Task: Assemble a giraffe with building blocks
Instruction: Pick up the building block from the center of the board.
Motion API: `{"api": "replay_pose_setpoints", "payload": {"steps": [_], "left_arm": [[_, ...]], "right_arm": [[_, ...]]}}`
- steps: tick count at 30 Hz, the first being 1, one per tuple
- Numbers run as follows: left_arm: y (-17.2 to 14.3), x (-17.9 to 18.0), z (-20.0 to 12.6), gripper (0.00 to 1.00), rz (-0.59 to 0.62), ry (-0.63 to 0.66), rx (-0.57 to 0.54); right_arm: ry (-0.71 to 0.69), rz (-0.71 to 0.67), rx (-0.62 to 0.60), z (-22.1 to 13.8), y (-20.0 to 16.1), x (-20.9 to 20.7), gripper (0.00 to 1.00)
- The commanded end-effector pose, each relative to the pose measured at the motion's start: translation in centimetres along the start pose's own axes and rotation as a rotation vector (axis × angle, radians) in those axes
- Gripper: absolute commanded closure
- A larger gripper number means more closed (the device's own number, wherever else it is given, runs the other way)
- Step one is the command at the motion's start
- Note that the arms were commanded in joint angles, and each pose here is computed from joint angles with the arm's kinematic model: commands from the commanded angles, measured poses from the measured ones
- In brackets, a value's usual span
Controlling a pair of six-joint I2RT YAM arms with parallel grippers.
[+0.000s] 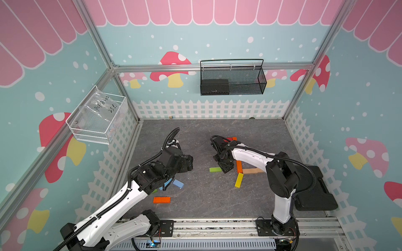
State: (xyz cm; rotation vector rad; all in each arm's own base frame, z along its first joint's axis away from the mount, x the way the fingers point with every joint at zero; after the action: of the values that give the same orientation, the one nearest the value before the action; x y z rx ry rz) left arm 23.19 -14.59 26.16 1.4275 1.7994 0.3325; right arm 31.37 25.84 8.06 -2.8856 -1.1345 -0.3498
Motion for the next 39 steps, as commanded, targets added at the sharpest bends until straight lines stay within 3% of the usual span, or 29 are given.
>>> {"api": "replay_pose_setpoints", "payload": {"steps": [1, 20, 36, 39], "left_arm": [[-0.3, 0.4, 0.4, 0.15, 0.009, 0.011, 0.007], [-0.6, 1.3, 0.7, 0.15, 0.004, 0.034, 0.005], [-0.1, 1.9, 0.6, 0.15, -0.006, 0.044, -0.008], [0.0, 1.9, 0.6, 0.15, -0.009, 0.042, -0.011]], "right_arm": [[-0.024, 0.054, 0.01, 0.5, -0.2, 0.2, 0.26], [-0.069, 0.002, 0.062, 3.7, -3.0, 0.9, 0.3], [-0.127, -0.017, 0.038, 5.0, -2.6, -1.0, 0.62], [-0.137, -0.016, 0.035, 4.9, -2.4, -1.5, 0.56]]}}
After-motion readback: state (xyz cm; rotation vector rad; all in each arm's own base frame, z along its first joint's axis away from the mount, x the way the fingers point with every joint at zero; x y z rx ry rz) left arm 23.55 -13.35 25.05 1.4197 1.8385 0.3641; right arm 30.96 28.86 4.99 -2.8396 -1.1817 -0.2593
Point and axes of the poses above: each gripper's point midway between its finger pads, its own z axis out along the fingers, its own x axis along the line the jaws close on, y = z × x, the point moved 3 cm from there along -z, back along the fingers, and after that the axes turned 8 degrees about -z, right-handed, at the moved point
